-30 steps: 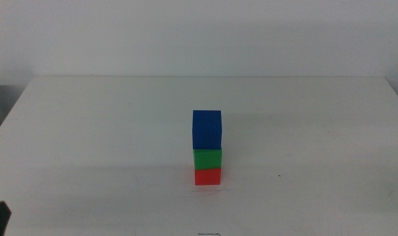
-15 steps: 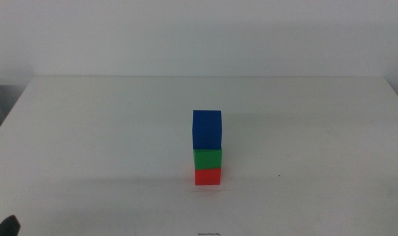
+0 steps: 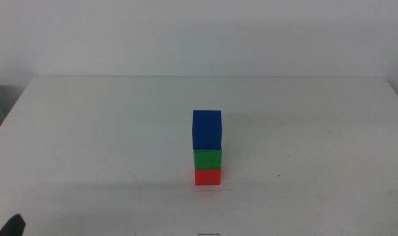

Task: Stack red cubes first, then green, then blue cubes in a specific spot.

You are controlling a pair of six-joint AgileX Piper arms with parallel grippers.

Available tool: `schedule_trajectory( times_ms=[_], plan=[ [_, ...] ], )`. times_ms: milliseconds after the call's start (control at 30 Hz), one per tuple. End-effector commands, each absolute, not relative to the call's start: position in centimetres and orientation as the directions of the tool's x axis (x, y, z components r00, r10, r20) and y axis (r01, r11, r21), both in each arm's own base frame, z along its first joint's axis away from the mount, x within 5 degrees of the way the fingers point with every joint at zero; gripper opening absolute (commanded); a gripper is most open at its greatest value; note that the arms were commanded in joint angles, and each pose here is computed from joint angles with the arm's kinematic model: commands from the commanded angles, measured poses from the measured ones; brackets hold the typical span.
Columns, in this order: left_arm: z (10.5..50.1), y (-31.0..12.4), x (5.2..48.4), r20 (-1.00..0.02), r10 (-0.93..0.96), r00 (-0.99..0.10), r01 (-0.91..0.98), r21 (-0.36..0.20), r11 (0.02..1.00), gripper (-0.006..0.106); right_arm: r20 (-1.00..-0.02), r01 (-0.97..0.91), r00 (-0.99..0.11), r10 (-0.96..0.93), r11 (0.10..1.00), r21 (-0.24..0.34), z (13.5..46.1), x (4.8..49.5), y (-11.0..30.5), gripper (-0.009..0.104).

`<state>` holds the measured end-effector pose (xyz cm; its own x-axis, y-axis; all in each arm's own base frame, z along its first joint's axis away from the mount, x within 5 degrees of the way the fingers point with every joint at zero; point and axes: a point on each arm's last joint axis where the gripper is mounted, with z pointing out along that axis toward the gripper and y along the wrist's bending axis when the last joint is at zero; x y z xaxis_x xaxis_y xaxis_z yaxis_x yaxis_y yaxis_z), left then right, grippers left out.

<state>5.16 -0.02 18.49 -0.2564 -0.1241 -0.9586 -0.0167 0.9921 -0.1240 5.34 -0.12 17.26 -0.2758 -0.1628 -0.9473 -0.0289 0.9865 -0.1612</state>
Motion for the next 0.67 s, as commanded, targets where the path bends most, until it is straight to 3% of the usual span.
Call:
schedule_trajectory(
  times_ms=[0, 267, 367, 633],
  plan=[
    [20.2, -0.07, 5.27, -0.989, -0.128, -0.068, 0.013, -0.129, 0.992, 0.094, -0.974, -0.01, -0.164, -0.153, 0.988, -0.153, 18.66, 5.32, -0.08, 0.069],
    [19.37, -0.11, 5.5, -0.991, -0.128, -0.043, 0.02, -0.129, 0.991, 0.094, -0.976, -0.012, -0.164, -0.141, 0.99, -0.141, 18.66, 5.32, -0.05, 0.069],
    [19.41, -0.11, 5.49, -0.991, -0.128, -0.039, 0.02, -0.129, 0.991, 0.094, -0.964, -0.005, -0.166, -0.205, 0.978, -0.208, 18.66, 5.31, -0.22, 0.069],
    [19.43, -0.11, 5.49, -0.991, -0.128, -0.039, 0.02, -0.129, 0.991, 0.094, -0.962, -0.004, -0.168, -0.215, 0.976, -0.218, 18.65, 5.31, -0.24, 0.069]
  ],
)
